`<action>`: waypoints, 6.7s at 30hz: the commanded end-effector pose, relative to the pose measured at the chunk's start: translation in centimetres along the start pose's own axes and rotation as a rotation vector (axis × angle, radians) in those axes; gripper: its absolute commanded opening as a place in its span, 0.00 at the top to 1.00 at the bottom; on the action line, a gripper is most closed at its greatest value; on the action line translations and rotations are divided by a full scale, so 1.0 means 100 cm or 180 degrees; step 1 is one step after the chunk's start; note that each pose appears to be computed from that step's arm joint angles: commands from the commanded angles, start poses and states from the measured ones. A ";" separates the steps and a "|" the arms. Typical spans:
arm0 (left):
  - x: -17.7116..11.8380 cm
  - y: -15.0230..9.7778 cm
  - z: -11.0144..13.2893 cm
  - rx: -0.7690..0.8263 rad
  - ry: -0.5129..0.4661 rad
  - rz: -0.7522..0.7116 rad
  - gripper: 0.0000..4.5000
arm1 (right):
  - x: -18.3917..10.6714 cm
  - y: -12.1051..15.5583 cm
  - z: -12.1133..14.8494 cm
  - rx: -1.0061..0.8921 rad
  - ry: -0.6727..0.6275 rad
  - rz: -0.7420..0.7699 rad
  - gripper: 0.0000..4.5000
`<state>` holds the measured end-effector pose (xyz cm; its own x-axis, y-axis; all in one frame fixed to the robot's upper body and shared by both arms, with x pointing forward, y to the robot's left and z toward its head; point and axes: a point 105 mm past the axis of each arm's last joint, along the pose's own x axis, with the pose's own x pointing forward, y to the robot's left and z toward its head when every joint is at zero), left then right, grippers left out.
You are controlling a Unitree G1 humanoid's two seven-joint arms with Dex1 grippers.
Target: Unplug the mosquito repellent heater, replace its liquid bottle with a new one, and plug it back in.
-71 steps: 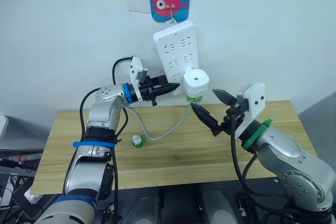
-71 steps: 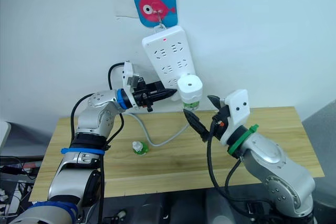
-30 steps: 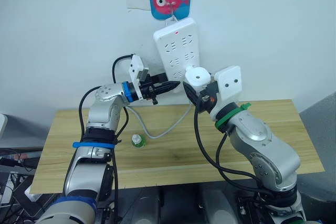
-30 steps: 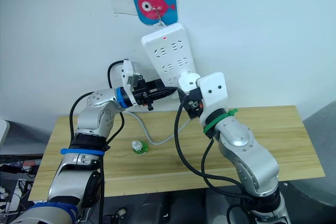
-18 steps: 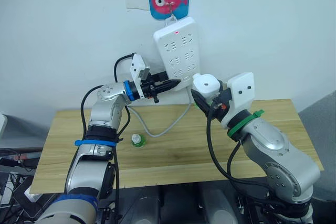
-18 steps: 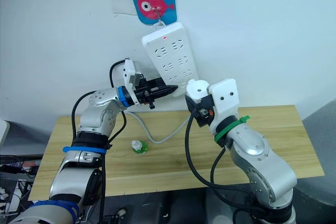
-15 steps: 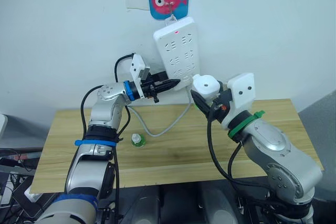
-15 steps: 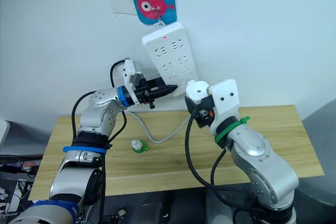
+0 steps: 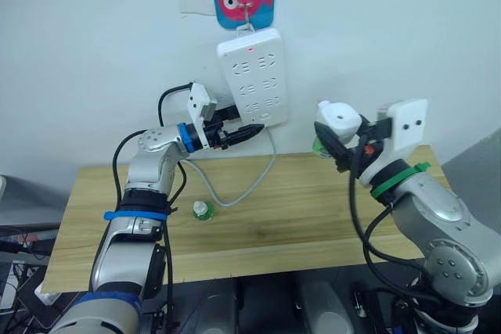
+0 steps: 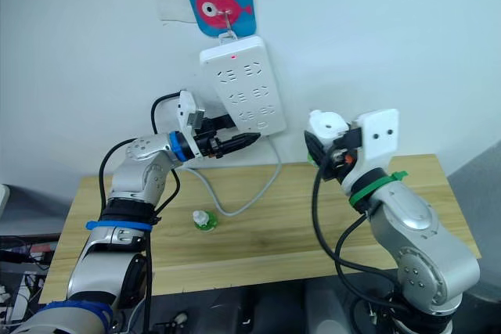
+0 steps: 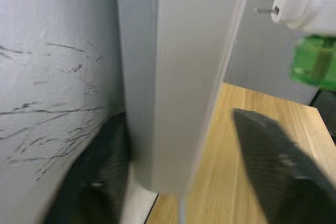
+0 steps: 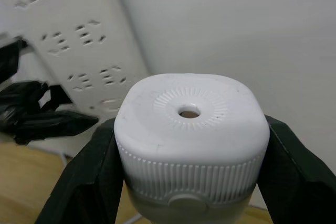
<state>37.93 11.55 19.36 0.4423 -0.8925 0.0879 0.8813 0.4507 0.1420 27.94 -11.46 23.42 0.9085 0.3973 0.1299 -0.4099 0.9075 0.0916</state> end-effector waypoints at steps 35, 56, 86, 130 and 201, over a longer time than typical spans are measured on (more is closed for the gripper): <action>0.040 -0.143 -0.001 0.0222 -0.0492 -0.0276 0.00 | -0.016 0.006 -0.019 0.3675 0.0053 -0.0293 0.34; 0.053 -0.128 0.002 0.0160 -0.0620 -0.0128 0.13 | -0.017 0.015 -0.016 0.3595 0.0060 -0.0153 0.34; 0.018 -0.134 -0.002 0.0800 -0.0412 -0.1293 0.49 | -0.016 -0.015 -0.058 0.3125 0.1131 0.1027 0.00; 0.016 -0.154 -0.011 0.0799 -0.0340 -0.1516 0.49 | -0.050 -0.003 -0.052 0.2957 0.2492 0.2502 0.32; 0.016 -0.150 -0.002 0.2936 -0.0849 -0.1095 0.00 | -0.052 0.001 -0.046 0.3021 0.2585 0.2742 0.32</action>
<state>25.83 3.41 16.89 0.0583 -0.9953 0.0774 0.4488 0.0954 0.8885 24.26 -13.07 17.30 0.0763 0.9921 -0.0993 -0.4129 0.1221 0.9025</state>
